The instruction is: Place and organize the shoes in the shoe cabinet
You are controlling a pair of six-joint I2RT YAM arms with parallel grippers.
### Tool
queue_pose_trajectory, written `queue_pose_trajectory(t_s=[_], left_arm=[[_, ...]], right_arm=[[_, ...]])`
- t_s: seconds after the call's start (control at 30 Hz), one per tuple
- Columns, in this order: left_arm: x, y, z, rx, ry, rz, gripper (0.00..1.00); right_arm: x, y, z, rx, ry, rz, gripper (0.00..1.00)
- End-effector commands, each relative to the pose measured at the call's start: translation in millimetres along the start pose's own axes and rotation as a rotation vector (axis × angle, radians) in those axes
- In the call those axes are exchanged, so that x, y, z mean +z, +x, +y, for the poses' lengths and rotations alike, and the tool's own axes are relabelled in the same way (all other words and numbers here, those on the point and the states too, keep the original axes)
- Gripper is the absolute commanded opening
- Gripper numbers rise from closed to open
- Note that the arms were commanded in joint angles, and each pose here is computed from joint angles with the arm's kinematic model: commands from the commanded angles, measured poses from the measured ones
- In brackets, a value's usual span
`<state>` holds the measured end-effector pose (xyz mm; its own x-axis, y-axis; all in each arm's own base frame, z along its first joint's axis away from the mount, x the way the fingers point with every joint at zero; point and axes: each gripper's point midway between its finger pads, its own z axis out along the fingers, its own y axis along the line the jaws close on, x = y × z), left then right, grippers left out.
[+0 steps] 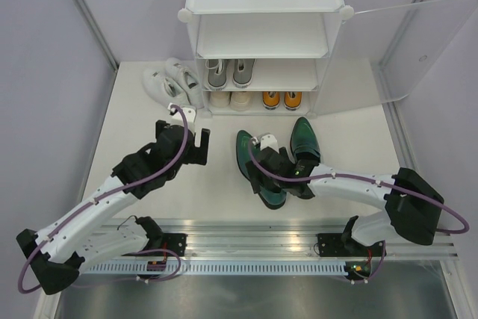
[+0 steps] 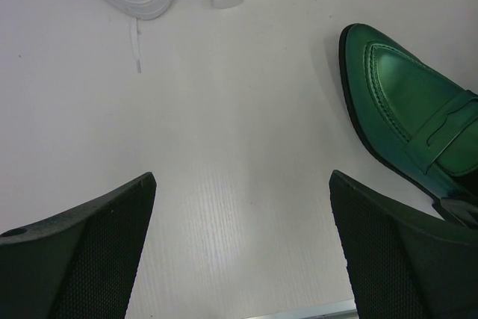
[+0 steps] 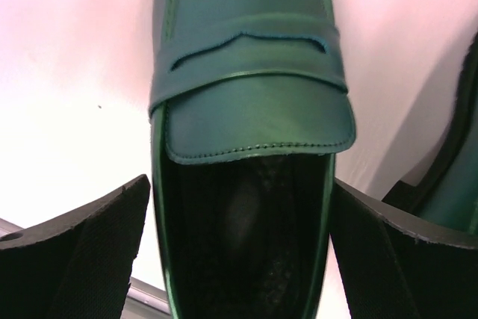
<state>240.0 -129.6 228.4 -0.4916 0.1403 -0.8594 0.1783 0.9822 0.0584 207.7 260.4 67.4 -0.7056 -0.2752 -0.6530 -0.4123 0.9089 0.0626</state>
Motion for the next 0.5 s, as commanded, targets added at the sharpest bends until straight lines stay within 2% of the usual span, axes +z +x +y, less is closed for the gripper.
queue_pose_trajectory(t_s=[0.0,0.23,0.47], left_arm=[[2.0,-7.5,-3.1,0.021,0.017,-0.023,0.99],[3.0,-6.7,-4.8,0.025,0.023,-0.017,0.99],[2.9,-6.6,-5.4,0.025,0.026,-0.016,0.99]], right_arm=[[13.0,26.8,5.9,0.043,-0.030,0.063,0.98],[32.0,57.8,-1.4,0.044,0.005,0.133,0.98],[44.8,64.4,7.3,0.022,-0.022,0.165,0.98]])
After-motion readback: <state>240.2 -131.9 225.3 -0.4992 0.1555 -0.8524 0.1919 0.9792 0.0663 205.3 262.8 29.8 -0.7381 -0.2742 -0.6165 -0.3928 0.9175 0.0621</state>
